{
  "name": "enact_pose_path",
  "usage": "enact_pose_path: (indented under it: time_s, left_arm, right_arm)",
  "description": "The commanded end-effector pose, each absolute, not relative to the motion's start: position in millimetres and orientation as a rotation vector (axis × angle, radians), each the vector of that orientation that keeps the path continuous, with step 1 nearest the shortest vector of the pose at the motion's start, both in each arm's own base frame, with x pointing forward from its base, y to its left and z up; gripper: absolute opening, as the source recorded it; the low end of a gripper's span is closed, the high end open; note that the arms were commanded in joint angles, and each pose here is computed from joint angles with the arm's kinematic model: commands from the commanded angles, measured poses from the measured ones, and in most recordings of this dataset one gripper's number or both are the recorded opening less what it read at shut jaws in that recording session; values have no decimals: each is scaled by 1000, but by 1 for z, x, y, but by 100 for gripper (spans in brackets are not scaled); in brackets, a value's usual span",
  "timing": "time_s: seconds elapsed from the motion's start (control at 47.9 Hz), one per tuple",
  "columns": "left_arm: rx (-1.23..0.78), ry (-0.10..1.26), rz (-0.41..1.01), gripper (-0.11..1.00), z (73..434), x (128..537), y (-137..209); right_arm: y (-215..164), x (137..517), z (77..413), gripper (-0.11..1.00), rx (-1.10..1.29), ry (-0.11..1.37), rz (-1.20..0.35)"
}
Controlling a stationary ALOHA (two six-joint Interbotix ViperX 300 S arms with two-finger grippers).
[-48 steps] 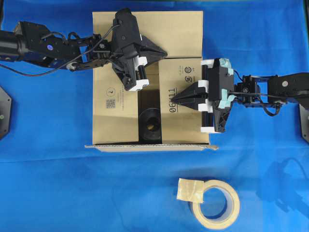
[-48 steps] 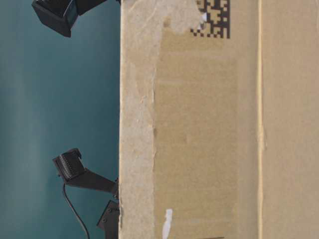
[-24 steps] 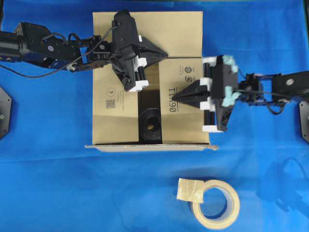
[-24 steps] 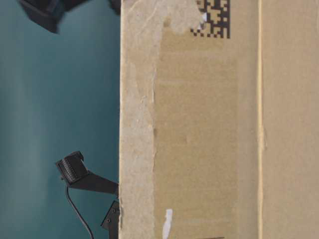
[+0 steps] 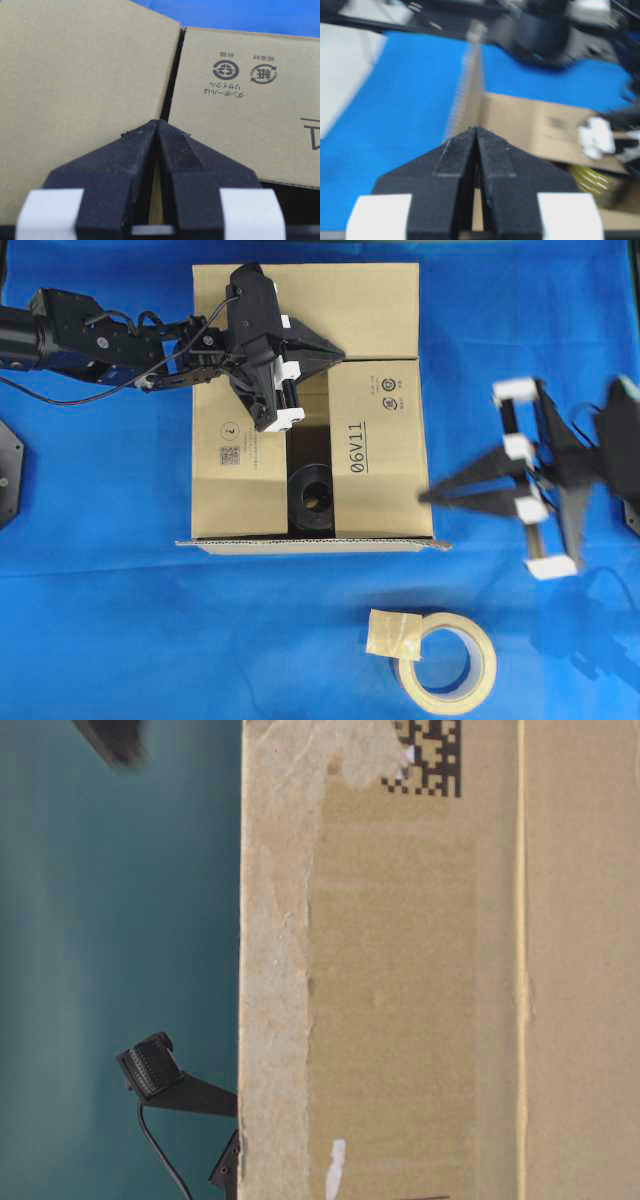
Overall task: Close the cardboard box.
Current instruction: 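Swing the right gripper to the front flap and fold it up over the box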
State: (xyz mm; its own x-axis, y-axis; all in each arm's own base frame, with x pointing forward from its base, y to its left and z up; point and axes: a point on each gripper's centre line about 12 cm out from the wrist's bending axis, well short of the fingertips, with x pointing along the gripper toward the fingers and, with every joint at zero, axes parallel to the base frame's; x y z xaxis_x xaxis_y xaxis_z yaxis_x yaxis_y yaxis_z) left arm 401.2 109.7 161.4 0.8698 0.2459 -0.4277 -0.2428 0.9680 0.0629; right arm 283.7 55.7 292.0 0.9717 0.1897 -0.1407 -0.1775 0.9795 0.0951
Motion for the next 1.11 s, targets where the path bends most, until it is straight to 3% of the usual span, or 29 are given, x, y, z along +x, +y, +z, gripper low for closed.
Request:
enact_pose_path:
  time_s: [0.0, 0.209, 0.501, 0.752, 1.086]
  left_arm:
    - [5, 436, 262, 0, 167, 400, 111]
    - [5, 434, 260, 0, 168, 400, 111]
    - [4, 432, 261, 0, 168, 400, 111]
    - [4, 432, 262, 0, 168, 399, 111]
    - [3, 431, 261, 0, 168, 399, 111]
  right_arm:
    - [76, 277, 302, 0, 84, 109, 261]
    - [115, 275, 280, 0, 62, 189, 384]
    - [121, 290, 238, 0, 39, 300, 376]
    - [104, 296, 233, 0, 47, 308, 320]
    - [45, 305, 237, 0, 95, 293, 123]
